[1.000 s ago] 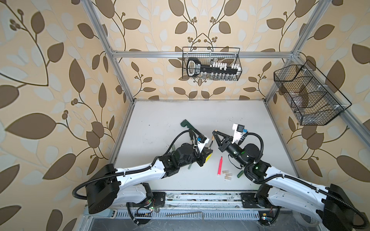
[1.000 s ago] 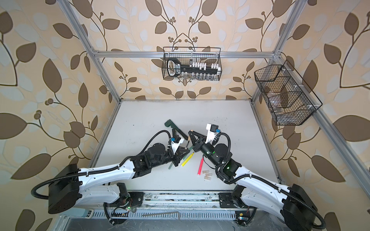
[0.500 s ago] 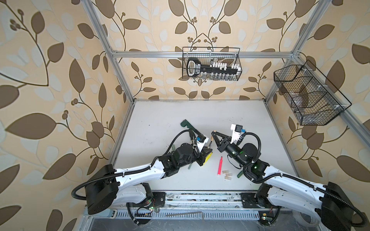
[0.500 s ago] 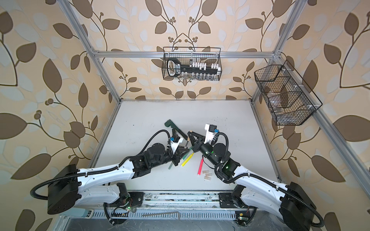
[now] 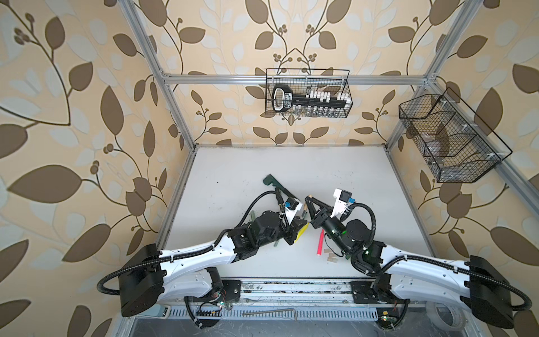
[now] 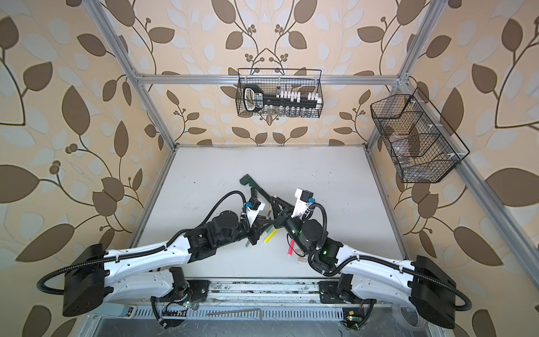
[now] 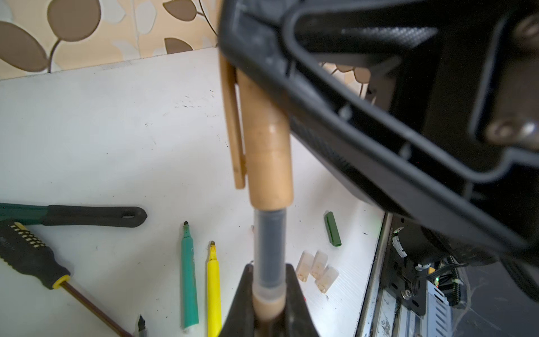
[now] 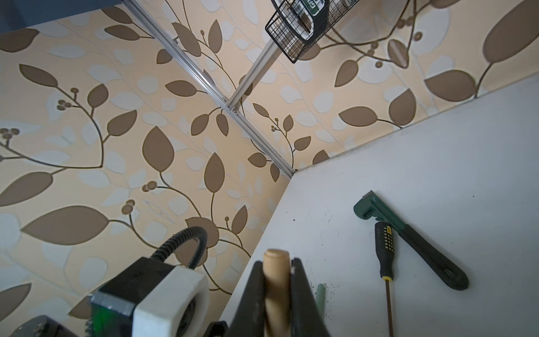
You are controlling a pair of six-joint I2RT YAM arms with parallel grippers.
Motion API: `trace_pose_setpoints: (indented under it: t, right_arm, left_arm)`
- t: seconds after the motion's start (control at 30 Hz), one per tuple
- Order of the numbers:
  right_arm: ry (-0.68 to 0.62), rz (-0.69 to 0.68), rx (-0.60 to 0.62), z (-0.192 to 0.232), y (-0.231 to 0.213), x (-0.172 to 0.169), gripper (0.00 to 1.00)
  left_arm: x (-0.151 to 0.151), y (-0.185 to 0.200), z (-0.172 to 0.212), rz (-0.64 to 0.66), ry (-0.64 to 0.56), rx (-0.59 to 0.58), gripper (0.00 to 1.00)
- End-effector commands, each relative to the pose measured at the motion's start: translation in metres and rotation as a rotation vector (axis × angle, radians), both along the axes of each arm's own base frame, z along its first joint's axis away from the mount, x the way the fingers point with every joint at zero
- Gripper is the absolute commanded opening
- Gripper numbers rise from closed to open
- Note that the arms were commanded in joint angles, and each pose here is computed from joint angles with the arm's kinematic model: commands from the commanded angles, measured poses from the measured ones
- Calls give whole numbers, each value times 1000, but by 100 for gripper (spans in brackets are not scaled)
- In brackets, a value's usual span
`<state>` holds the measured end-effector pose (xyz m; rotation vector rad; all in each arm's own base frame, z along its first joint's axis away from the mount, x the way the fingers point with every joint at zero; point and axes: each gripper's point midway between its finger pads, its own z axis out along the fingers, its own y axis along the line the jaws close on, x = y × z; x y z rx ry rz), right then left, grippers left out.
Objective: Insert the pens into the pen caps
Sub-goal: 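Lower the beige cap with the right gripper down onto the pen nib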
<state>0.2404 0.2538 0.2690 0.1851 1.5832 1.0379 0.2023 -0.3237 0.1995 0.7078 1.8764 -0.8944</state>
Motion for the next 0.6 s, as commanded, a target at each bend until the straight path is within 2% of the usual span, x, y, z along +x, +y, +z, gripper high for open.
trace_pose_setpoints:
  t: [0.0, 0.23, 0.57]
  right_arm:
    - [65, 133, -89, -41, 27, -33, 0]
    - [74, 164, -60, -55, 32, -53, 0]
    - [67, 196, -33, -53, 37, -67, 0]
  left_arm:
    - [8, -6, 51, 13, -77, -164, 0]
    - [10, -4, 51, 21, -89, -151, 0]
    - [8, -5, 49, 10, -92, -154, 0]
